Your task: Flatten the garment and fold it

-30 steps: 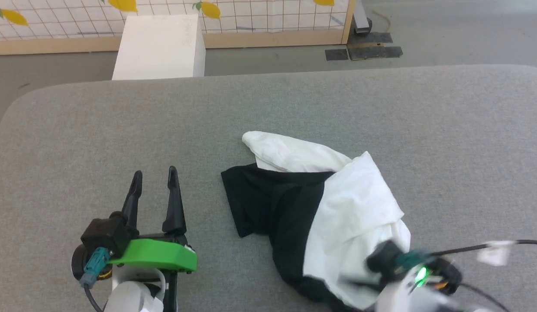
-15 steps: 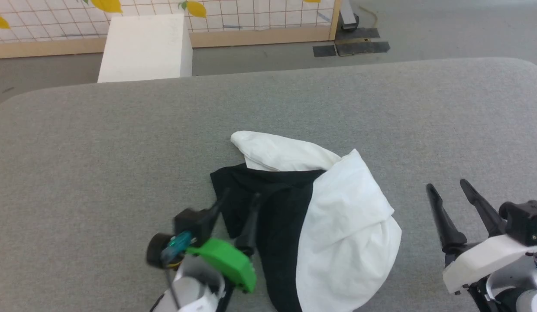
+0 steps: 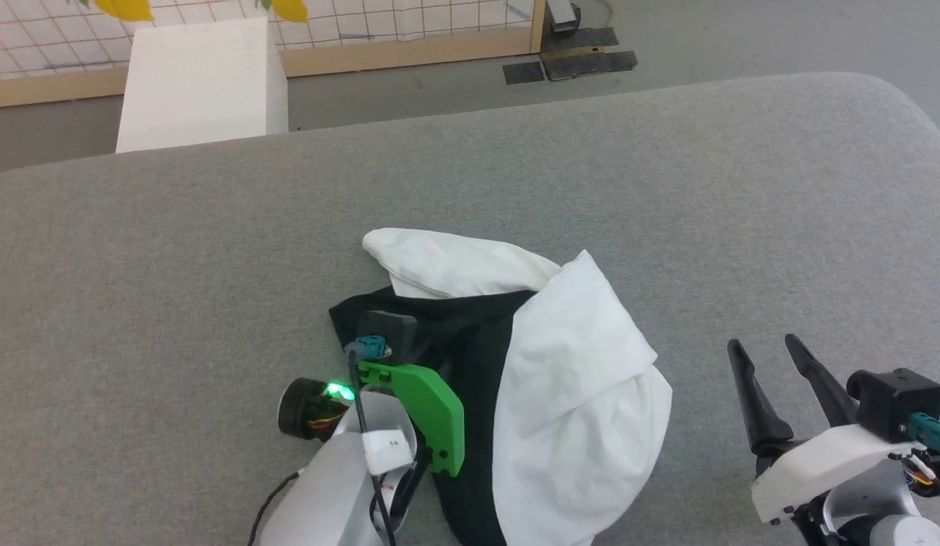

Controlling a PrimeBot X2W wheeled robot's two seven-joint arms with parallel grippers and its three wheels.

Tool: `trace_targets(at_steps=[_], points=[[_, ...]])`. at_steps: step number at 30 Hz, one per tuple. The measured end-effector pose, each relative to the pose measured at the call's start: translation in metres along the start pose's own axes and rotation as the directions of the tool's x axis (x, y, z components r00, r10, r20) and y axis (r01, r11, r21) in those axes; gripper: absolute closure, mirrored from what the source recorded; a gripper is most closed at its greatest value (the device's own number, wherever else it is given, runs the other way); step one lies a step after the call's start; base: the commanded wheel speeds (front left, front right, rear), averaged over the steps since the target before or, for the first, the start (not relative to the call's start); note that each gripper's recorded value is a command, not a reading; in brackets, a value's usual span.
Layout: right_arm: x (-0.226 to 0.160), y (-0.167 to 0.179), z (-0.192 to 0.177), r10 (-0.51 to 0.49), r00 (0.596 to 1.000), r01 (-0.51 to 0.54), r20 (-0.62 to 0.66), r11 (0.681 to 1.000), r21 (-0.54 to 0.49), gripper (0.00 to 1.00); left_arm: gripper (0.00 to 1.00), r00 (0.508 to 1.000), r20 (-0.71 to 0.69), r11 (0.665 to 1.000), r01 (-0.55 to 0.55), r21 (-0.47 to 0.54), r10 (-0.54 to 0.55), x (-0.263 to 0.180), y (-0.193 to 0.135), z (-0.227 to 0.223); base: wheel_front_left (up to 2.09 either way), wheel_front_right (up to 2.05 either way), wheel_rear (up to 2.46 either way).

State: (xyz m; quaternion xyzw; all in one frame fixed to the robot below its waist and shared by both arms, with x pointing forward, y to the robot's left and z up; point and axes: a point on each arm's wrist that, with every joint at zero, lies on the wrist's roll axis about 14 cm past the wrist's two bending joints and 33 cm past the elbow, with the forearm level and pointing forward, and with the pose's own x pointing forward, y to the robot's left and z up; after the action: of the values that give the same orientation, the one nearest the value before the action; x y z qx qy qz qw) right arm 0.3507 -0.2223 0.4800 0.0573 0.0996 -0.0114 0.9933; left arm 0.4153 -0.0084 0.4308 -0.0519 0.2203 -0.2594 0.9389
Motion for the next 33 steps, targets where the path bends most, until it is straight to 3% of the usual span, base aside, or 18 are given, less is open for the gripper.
trace_targets(at_steps=[4,7,11,14,17,19,23,25,26,27,28,31,33], points=[[0.0,-0.002,0.0,-0.005,1.0,0.005,0.0,1.0,0.001,0.0,1.0,0.995,0.091,0.999,0.034,-0.02,-0.032,0.0,-0.008,0.022,0.0,0.0,0.0],[0.002,-0.003,0.0,-0.007,1.0,0.007,0.002,1.0,0.004,0.0,1.0,0.966,0.258,0.999,0.011,-0.037,-0.001,-0.006,-0.001,0.062,0.0,0.0,0.0],[0.007,0.001,0.002,0.007,1.0,-0.007,0.01,1.0,0.002,0.0,1.0,0.862,0.496,0.994,-0.077,-0.078,0.106,-0.03,0.028,0.126,0.0,0.0,0.0],[0.011,0.007,0.004,0.025,1.0,-0.025,0.015,1.0,0.001,0.0,1.0,0.78,0.586,0.975,-0.181,-0.126,0.22,-0.056,0.064,0.153,0.0,0.0,0.0],[0.015,0.014,0.005,0.045,0.999,-0.045,0.018,0.999,0.002,0.0,1.0,0.697,0.595,0.915,-0.338,-0.219,0.4,-0.091,0.119,0.155,0.0,0.0,0.0],[0.017,0.018,0.006,0.057,0.998,-0.057,0.021,0.998,0.003,0.0,1.0,0.647,0.539,0.838,-0.474,-0.271,0.54,-0.12,0.161,0.133,0.0,0.0,0.0],[0.021,0.025,0.005,0.076,0.997,-0.076,0.018,0.997,0.006,0.0,1.0,0.608,0.322,0.688,-0.651,-0.32,0.726,-0.158,0.208,0.06,0.0,0.0,0.0],[0.023,0.029,0.004,0.086,0.996,-0.087,0.014,0.996,0.006,0.0,1.0,0.621,0.174,0.64,-0.696,-0.325,0.764,-0.165,0.214,0.019,0.0,0.0,0.0],[0.024,0.031,0.003,0.093,0.996,-0.093,0.011,0.996,0.006,0.0,0.96,0.636,0.087,0.622,-0.702,-0.348,0.767,-0.165,0.212,-0.003,0.0,0.0,0.0],[0.025,0.033,0.003,0.099,0.995,-0.099,0.01,0.995,0.006,0.0,0.13,0.65,0.028,0.614,-0.702,-0.362,0.759,-0.164,0.208,-0.019,0.0,0.0,0.0],[0.026,0.035,0.002,0.106,0.994,-0.106,0.007,0.994,0.006,0.0,0.0,0.666,-0.019,0.612,-0.696,-0.376,0.746,-0.163,0.202,-0.032,0.0,0.0,0.0],[0.029,0.041,0.001,0.123,0.992,-0.123,-0.001,0.992,0.005,0.0,0.0,0.701,-0.029,0.625,-0.653,-0.428,0.713,-0.156,0.19,-0.037,0.0,0.0,0.0],[0.03,0.047,0.0,0.147,0.989,-0.147,-0.006,0.989,-0.003,0.0,0.0,0.696,0.057,0.645,-0.627,-0.437,0.716,-0.157,0.188,-0.023,0.0,0.0,0.0]])
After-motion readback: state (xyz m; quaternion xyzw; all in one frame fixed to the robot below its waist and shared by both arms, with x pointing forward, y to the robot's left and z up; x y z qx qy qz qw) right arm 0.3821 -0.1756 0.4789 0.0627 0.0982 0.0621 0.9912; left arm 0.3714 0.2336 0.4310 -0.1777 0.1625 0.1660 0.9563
